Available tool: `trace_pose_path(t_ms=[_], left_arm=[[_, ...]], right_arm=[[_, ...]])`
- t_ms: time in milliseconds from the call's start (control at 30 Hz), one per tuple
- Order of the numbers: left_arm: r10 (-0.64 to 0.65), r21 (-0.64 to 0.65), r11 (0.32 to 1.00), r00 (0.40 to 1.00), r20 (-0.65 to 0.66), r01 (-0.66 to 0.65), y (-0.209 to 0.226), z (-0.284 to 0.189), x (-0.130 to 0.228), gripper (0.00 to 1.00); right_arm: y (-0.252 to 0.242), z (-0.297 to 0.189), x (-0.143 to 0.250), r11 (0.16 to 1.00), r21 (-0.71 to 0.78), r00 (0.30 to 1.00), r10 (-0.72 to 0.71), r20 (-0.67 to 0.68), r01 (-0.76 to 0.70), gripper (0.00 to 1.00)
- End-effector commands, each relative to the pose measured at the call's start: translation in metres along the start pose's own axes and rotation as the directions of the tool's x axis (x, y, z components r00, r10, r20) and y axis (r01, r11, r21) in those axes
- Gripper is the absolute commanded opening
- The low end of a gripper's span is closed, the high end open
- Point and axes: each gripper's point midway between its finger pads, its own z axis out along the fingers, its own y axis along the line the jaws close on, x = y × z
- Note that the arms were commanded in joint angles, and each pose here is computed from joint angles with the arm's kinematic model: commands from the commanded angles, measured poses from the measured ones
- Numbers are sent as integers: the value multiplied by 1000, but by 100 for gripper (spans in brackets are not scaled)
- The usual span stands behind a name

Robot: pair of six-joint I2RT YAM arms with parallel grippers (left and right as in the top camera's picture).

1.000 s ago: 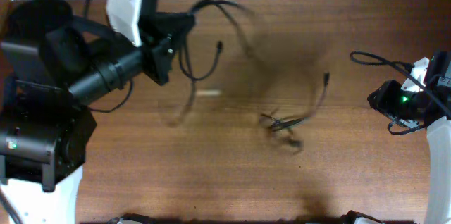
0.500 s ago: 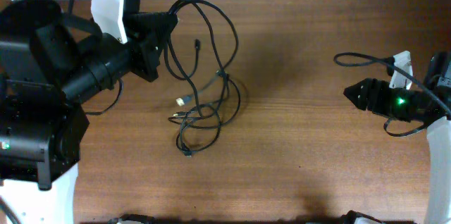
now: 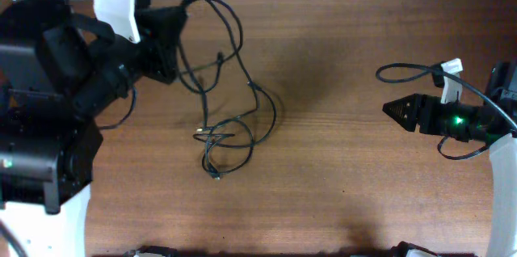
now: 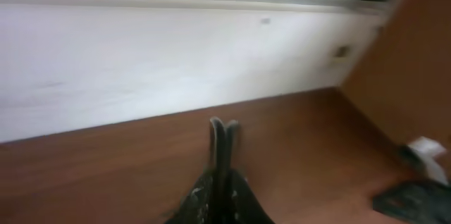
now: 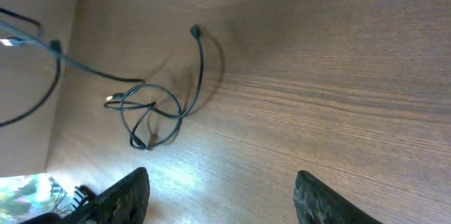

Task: Untangle cables

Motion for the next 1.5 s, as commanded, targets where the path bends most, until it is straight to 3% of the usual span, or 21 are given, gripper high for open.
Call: trace_pose_path(t_ms=[0,33,67,133,300,433,533,633,733,900,1000,1067,1133,1233,1367,1467], left_arm=[[-18,-331,944,1000,-21,10,67,19,5,51],[-26,-354,935,999,-46,8,75,27,10,73],[-35,-357,934,997,-70,8,78,35,16,87],[-53,-362,932,991,-122,5,84,50,29,99],[-110,-338,941,954,-280,9,89,75,71,99],[-108,-277,961,917,-383,-3,77,69,95,99],[-139,-277,961,858,-495,-5,74,55,124,99],[-189,-298,955,761,-621,-5,74,39,158,99],[-241,-311,950,625,-743,-3,72,26,200,99],[-247,-254,966,464,-851,49,55,32,263,99],[-80,-100,995,423,-903,-23,52,45,300,100],[99,67,993,399,-912,-94,50,54,323,96],[298,251,953,366,-882,-171,50,61,341,86],[529,453,846,338,-778,-281,55,76,356,84],[659,570,749,294,-692,-338,60,86,370,90],[667,586,743,273,-694,-323,63,89,384,93]], right_arm=[[9,-3,-3,999,-37,999,-30,19,31,64],[9,-3,-3,999,-40,999,-30,20,31,64],[9,-3,-3,999,-40,999,-30,20,31,64],[9,-3,-3,999,-40,999,-30,20,31,64],[9,-3,-2,999,-41,1000,-26,16,26,64],[9,-3,-2,999,-41,1000,-26,16,26,64],[9,-3,-2,999,-41,1000,-26,16,26,64],[9,-3,-3,999,-41,999,-27,18,28,64],[9,-3,-3,999,-41,999,-27,18,28,65],[9,-3,-3,999,-41,999,-27,18,28,65],[9,-3,-3,999,-41,999,-27,18,28,65],[9,-3,-3,999,-41,999,-28,18,28,66],[9,-3,-3,999,-41,999,-28,18,29,66],[9,-3,-3,999,-40,999,-30,20,31,69],[9,-3,-4,999,-39,999,-34,23,35,70],[9,-3,-4,999,-39,999,-34,23,35,70]])
